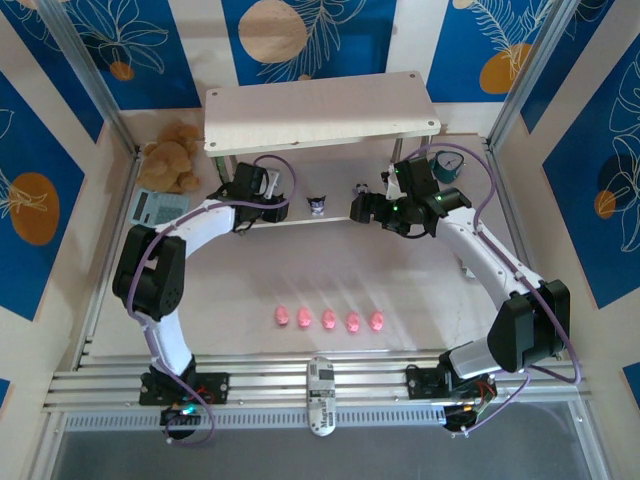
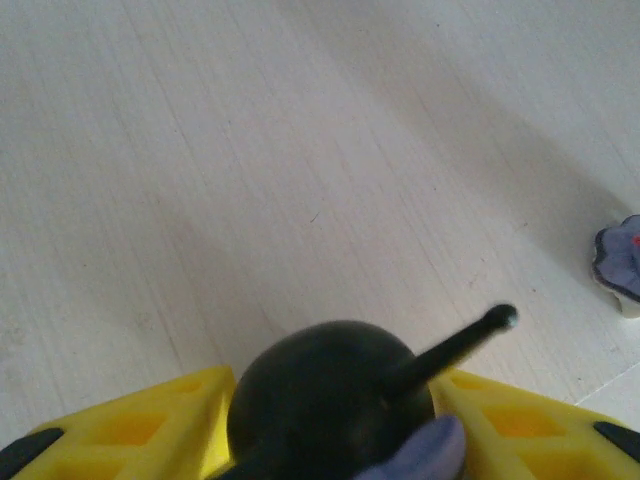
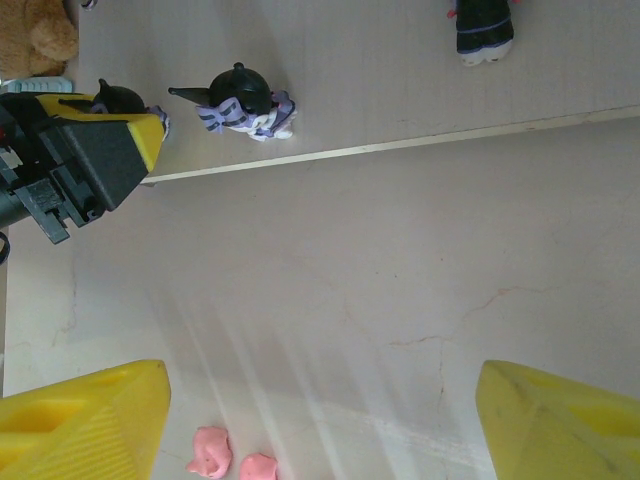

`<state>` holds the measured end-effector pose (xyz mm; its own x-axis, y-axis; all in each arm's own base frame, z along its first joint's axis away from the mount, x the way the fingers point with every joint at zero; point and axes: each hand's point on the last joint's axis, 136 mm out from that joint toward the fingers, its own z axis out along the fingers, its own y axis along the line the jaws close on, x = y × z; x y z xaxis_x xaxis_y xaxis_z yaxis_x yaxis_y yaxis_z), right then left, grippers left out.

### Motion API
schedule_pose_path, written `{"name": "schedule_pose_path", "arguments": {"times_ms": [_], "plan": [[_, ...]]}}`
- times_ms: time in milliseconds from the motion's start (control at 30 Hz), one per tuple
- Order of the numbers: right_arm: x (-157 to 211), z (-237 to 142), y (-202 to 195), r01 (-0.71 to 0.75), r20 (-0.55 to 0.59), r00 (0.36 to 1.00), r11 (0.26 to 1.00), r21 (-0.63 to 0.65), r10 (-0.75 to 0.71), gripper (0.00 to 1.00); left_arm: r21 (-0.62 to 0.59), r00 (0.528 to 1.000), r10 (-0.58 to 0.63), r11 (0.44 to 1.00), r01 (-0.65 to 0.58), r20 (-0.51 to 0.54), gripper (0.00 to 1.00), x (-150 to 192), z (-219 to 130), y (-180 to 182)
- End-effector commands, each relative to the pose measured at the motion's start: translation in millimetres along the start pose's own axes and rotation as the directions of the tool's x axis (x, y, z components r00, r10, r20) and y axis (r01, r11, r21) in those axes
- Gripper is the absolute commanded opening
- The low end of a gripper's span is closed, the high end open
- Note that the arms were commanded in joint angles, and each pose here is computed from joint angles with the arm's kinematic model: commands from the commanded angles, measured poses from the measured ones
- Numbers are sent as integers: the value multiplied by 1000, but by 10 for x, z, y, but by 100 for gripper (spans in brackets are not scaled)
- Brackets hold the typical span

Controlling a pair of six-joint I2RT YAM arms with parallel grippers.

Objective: Place and organize the plastic toys onto the shelf

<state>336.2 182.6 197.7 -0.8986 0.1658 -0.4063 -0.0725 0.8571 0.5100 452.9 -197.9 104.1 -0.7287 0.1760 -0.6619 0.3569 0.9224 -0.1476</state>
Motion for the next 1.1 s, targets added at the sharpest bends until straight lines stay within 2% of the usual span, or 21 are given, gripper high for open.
{"name": "schedule_pose_path", "arguments": {"times_ms": [0, 433, 1067], "plan": [[-58, -48, 84, 7, 16, 1000, 1000, -13, -7, 81, -23, 1000, -2, 1000, 2, 11, 51, -71, -23, 88], [-78, -51, 100, 13, 19, 1000, 1000, -11, -13, 81, -30, 1000, 0, 1000, 1, 19, 53, -98, -62, 112], [-72, -46, 119, 18, 19, 1000, 1000, -7, -17, 81, -1, 993, -13, 1000, 13, 113, 57, -277, -301, 46]]}}
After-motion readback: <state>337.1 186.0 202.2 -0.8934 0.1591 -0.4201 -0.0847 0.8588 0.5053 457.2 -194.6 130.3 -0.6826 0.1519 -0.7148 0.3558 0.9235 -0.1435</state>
